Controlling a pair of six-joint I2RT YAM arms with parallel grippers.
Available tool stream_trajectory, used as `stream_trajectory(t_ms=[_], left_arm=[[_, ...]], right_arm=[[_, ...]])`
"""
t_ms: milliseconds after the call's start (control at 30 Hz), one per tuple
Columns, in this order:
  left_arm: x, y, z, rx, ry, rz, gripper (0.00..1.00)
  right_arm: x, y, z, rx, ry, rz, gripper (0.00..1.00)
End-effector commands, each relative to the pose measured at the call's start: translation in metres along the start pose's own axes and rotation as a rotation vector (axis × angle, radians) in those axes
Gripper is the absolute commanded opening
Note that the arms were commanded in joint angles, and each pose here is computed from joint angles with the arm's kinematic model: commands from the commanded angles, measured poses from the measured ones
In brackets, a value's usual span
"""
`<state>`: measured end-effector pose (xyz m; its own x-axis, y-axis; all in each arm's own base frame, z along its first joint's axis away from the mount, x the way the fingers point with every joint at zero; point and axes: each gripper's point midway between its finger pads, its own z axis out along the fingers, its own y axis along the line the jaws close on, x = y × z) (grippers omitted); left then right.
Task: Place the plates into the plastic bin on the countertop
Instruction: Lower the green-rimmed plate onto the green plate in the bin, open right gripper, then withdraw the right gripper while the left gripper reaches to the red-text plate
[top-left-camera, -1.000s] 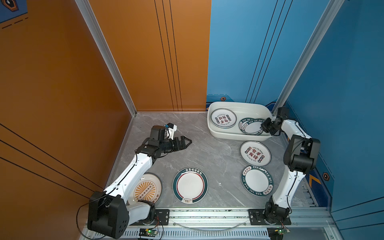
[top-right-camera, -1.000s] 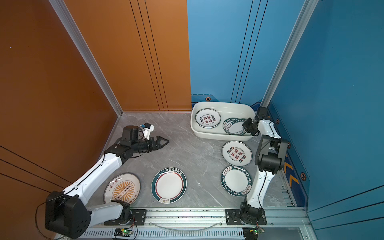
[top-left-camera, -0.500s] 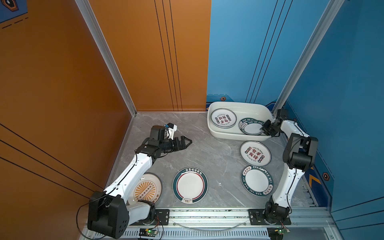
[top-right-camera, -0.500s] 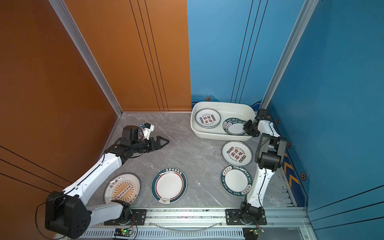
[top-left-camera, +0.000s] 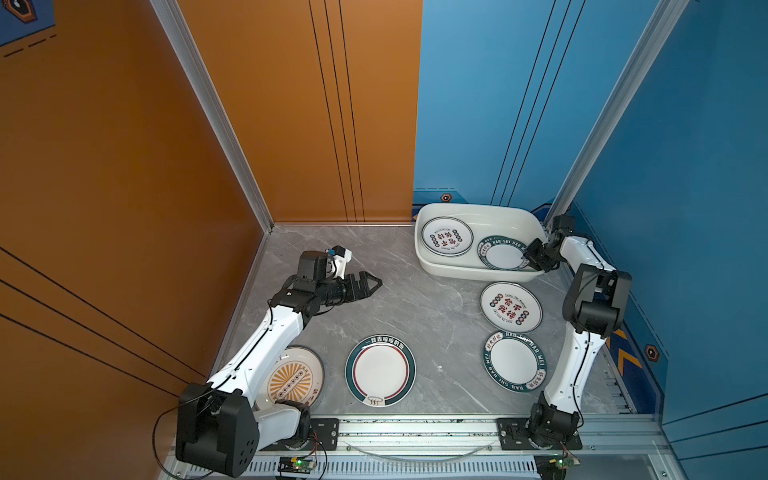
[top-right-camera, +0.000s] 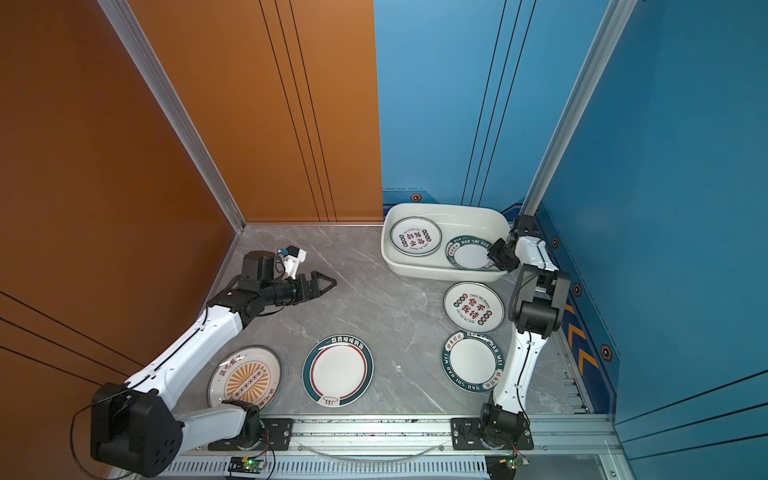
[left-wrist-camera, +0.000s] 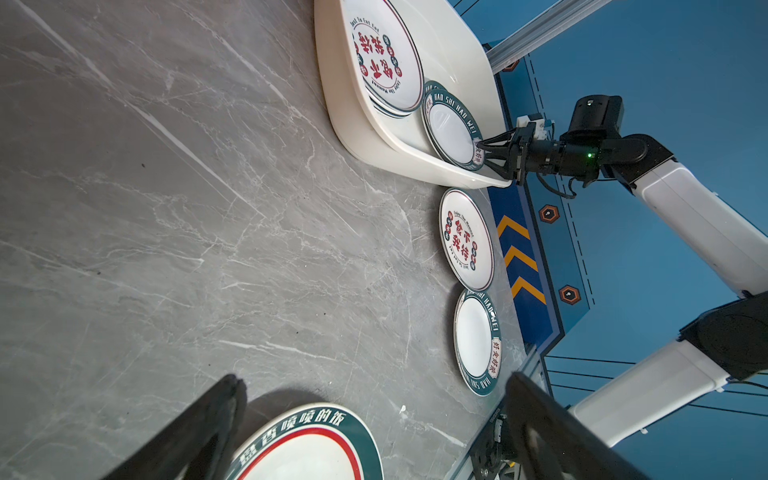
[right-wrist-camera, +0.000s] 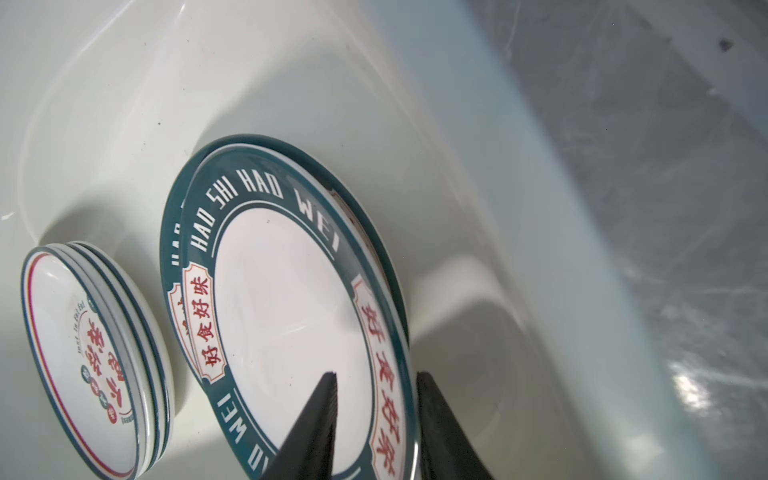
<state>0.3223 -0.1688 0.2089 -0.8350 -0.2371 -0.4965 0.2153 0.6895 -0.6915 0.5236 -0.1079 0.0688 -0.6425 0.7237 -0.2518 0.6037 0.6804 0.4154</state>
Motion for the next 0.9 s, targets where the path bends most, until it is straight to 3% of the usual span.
stream_trajectory(t_ms=[0, 367, 567, 667, 733, 867], left_arm=[[0.008, 0.0, -0.004, 0.013, 0.021, 0.009, 0.99], [0.015, -0.004, -0.004, 0.012, 0.029, 0.009, 0.99], [0.034, -0.024, 0.014, 0.002, 0.06, 0.044, 0.98], [0.045, -0.036, 0.028, -0.006, 0.062, 0.058, 0.97], [0.051, -0.041, 0.039, -0.012, 0.053, 0.053, 0.97], [0.06, -0.061, 0.066, 0.013, -0.003, 0.039, 0.96]], right_arm=[[0.003, -0.014, 0.001, 0.084, 0.013, -0.029, 0.35], [-0.007, -0.004, -0.02, 0.106, -0.041, -0.068, 0.35], [-0.02, 0.028, -0.073, 0.029, -0.137, -0.1, 0.35], [-0.019, 0.051, -0.121, -0.048, -0.201, -0.127, 0.36], [-0.009, 0.06, -0.142, -0.093, -0.217, -0.148, 0.39], [0.022, 0.063, -0.168, -0.167, -0.211, -0.179, 0.55]])
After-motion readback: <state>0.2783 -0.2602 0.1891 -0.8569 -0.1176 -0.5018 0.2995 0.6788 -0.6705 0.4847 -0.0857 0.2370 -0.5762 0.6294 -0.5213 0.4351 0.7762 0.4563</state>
